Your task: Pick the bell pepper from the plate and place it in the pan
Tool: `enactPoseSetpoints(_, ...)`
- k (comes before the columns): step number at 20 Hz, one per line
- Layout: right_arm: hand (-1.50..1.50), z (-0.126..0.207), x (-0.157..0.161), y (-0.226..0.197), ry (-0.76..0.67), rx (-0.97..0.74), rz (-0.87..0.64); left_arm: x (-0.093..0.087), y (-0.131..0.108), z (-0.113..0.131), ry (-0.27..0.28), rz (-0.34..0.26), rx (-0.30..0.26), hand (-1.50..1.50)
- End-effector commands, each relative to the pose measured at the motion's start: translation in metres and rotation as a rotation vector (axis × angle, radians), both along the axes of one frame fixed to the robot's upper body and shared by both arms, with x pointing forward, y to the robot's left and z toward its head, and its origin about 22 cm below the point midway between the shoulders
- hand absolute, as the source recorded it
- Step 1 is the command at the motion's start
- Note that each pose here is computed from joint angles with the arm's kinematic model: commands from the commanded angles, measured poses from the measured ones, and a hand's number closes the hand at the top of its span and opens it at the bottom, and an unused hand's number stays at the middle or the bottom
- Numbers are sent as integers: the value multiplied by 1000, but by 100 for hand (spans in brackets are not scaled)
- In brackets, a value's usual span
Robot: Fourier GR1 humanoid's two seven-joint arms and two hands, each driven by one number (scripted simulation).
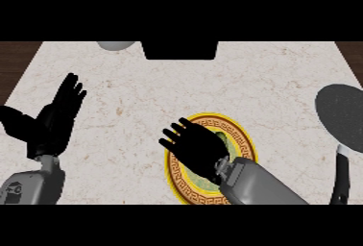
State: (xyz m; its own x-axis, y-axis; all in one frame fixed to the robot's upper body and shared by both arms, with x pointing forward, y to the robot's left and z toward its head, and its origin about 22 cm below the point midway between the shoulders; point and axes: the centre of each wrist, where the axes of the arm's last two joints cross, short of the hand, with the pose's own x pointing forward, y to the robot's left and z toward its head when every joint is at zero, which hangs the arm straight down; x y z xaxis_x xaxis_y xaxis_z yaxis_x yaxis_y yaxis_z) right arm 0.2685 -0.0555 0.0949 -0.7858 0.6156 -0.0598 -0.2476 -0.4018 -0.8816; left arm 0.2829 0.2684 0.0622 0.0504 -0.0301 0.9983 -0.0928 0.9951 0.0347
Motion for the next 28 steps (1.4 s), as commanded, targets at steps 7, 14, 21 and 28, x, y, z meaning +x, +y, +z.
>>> enactPoseSetpoints(7,-150,-33,14,27,20,-45,4,-10,14,7,8,-18,9,0)
enactPoseSetpoints(14,-150,-62,19,-6,50,-4,0,0,-4,-3,7,0,8,0)
enactPoseSetpoints(21,-150,-75,22,7,105,-9,0,-10,-5,0,8,-1,8,0)
enactPoseSetpoints(28,150,-93,22,26,75,19,113,-11,0,-11,0,-15,-3,0)
